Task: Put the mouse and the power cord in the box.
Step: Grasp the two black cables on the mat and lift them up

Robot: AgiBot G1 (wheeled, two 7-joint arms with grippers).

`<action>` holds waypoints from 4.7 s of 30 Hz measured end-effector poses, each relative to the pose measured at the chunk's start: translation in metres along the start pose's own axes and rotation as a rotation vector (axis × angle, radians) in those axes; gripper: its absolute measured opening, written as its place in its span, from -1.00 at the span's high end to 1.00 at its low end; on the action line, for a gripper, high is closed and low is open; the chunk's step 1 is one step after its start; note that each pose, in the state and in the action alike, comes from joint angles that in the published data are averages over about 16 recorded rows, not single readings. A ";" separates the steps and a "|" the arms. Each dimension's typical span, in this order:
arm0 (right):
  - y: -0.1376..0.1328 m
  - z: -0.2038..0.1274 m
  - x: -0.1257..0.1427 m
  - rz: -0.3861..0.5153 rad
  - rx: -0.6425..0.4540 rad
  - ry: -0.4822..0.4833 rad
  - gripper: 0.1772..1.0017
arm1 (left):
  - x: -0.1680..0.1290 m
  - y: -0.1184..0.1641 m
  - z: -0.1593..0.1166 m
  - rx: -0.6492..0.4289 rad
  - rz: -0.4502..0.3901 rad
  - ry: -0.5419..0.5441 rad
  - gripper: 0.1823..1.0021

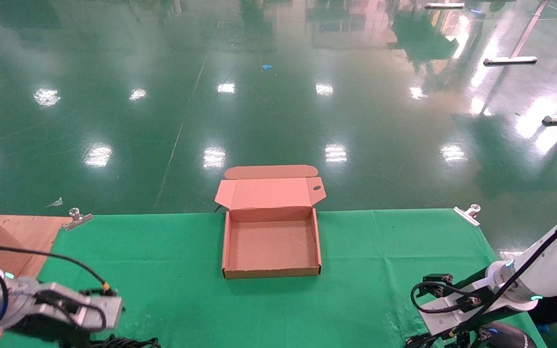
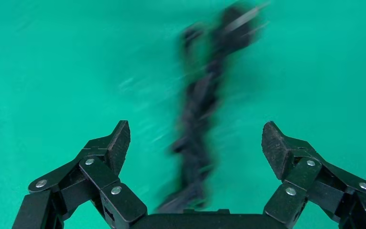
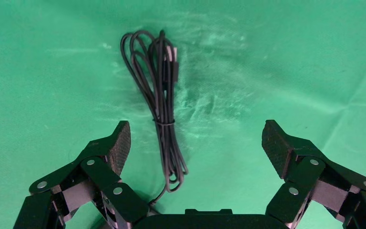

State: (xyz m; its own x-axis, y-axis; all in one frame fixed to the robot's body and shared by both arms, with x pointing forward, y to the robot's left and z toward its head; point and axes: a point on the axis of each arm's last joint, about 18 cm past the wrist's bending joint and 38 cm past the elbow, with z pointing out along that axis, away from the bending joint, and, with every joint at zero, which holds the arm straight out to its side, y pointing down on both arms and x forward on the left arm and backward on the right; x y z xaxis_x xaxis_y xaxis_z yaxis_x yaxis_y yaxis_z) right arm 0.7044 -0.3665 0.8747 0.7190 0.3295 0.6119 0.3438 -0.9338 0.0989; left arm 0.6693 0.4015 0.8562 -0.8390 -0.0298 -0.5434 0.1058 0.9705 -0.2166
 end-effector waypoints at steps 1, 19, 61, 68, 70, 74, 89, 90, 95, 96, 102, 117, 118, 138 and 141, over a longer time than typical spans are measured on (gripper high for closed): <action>0.001 -0.001 0.000 0.001 0.003 0.001 -1.00 | 0.002 -0.001 0.000 0.008 0.001 0.011 -1.00; 0.012 -0.004 -0.018 -0.001 0.013 -0.032 -1.00 | 0.008 -0.010 0.017 -0.002 0.013 0.045 -1.00; 0.048 0.015 -0.036 0.078 -0.093 0.062 -1.00 | 0.003 0.007 0.031 -0.073 -0.012 -0.027 -1.00; 0.045 0.020 -0.031 0.078 -0.108 0.077 -0.99 | 0.001 0.013 0.035 -0.096 -0.009 -0.056 -0.99; 0.044 0.020 -0.031 0.077 -0.102 0.073 -0.98 | 0.001 0.014 0.036 -0.100 -0.010 -0.061 -0.98; 0.039 0.018 -0.033 0.075 -0.075 0.053 -0.97 | 0.002 0.016 0.037 -0.102 -0.011 -0.063 -0.94; 0.026 0.007 -0.043 0.065 0.023 -0.023 -0.76 | 0.006 0.016 0.033 -0.077 -0.013 -0.046 -0.52; 0.026 0.007 -0.043 0.065 0.024 -0.024 -0.72 | 0.006 0.016 0.033 -0.076 -0.013 -0.046 -0.46; 0.026 0.006 -0.043 0.063 0.024 -0.023 -0.51 | 0.006 0.016 0.030 -0.072 -0.013 -0.045 -0.20; 0.027 0.005 -0.043 0.063 0.023 -0.023 -0.46 | 0.006 0.016 0.029 -0.072 -0.013 -0.045 -0.14; 0.030 0.006 -0.043 0.061 0.011 -0.017 -0.14 | 0.006 0.017 0.028 -0.070 -0.012 -0.041 0.20; 0.044 0.016 -0.039 0.048 -0.076 0.040 0.64 | 0.009 0.018 0.029 -0.078 -0.010 -0.029 0.70; 0.044 0.017 -0.039 0.048 -0.081 0.044 0.67 | 0.009 0.018 0.029 -0.078 -0.010 -0.028 0.70; 0.056 -0.013 -0.040 0.101 -0.027 0.067 0.96 | 0.017 0.003 0.002 0.022 -0.002 0.065 0.74; 0.055 -0.028 -0.035 0.106 0.005 0.075 0.96 | 0.015 0.001 -0.005 0.034 0.003 0.066 0.74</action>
State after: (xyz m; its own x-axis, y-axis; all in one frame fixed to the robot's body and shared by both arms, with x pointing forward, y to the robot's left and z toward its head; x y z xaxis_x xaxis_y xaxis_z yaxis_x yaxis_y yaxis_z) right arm 0.6812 -0.4331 0.8801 0.7046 0.2178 0.6754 0.2718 -0.9620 0.0267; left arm 0.6544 0.4029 0.8523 -0.8717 -0.0097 -0.4899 0.1256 0.9620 -0.2426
